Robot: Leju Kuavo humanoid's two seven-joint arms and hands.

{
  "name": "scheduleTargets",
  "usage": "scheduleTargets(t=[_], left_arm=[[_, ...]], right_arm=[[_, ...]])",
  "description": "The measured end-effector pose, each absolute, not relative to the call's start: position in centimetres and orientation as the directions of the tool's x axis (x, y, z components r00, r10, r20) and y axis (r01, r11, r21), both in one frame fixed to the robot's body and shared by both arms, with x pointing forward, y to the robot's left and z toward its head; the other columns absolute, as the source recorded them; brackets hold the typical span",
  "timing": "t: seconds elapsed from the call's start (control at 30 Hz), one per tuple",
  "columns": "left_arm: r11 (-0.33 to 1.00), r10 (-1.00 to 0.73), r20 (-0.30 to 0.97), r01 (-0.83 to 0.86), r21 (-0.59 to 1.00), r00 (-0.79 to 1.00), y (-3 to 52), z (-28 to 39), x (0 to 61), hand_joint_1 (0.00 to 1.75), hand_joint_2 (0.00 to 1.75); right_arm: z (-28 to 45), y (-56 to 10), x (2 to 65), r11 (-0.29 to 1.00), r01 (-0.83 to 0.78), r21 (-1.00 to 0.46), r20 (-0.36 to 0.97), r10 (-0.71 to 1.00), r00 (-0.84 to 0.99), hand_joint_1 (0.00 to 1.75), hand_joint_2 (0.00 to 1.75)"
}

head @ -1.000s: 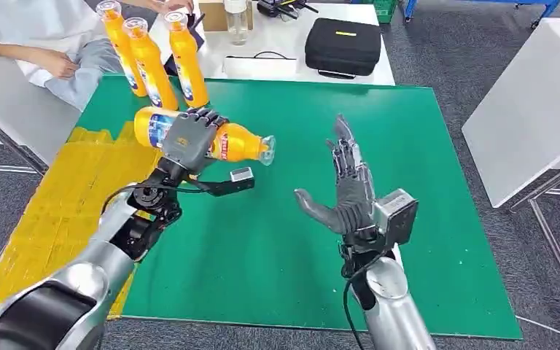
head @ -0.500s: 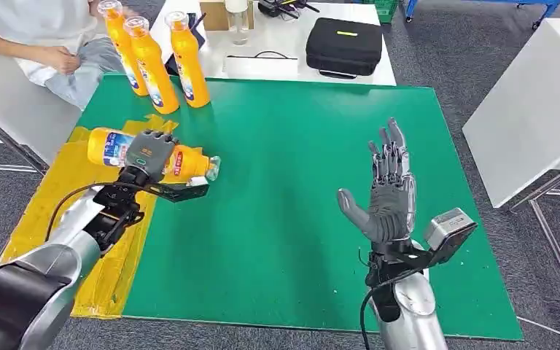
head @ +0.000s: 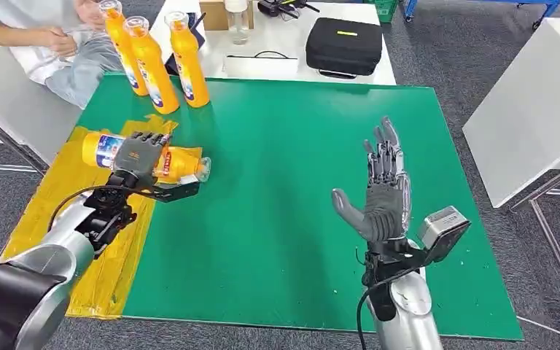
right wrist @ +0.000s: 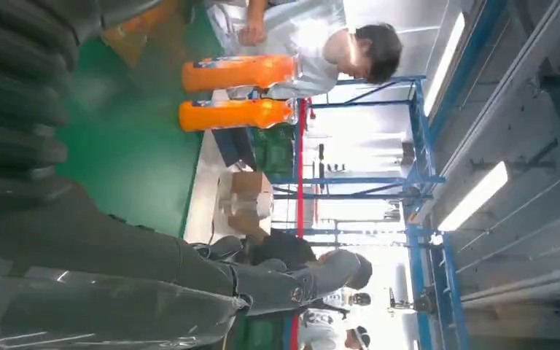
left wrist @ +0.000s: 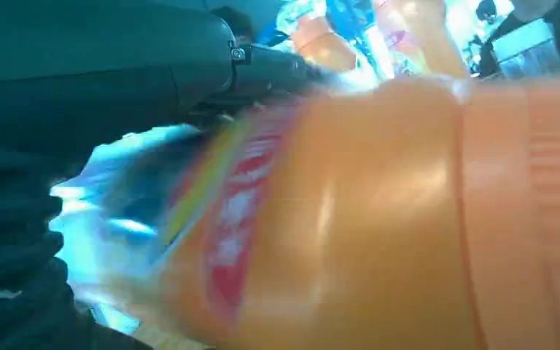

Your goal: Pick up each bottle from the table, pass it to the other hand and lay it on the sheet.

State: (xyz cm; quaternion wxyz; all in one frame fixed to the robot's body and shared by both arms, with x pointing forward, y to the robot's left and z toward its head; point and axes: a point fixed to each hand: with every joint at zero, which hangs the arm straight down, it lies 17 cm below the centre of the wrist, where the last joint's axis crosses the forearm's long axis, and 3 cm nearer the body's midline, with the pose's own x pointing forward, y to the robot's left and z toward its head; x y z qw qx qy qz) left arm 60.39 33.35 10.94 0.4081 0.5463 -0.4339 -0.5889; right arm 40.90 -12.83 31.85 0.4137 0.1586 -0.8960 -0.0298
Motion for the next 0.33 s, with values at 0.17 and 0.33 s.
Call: scheduleTargets(t=[0.17,0.33], left_arm=[[-0.26,-0.964,-0.258,0.018,0.965,-0.06,33.35,10.41,60.15,0.0,1.75],[-0.249,-0.967,-0.248,0.021,0.968,-0.061,33.22,10.29,60.1,0.0,1.75]], right_arm=[[31.84,-12.7,41.1,0.948,-0.26,0.182,0.735,-0.307,-0.605,0.0,1.75],[31.79,-12.66,41.19,0.949,-0.26,0.18,0.736,-0.306,-0.604,0.0,1.75]])
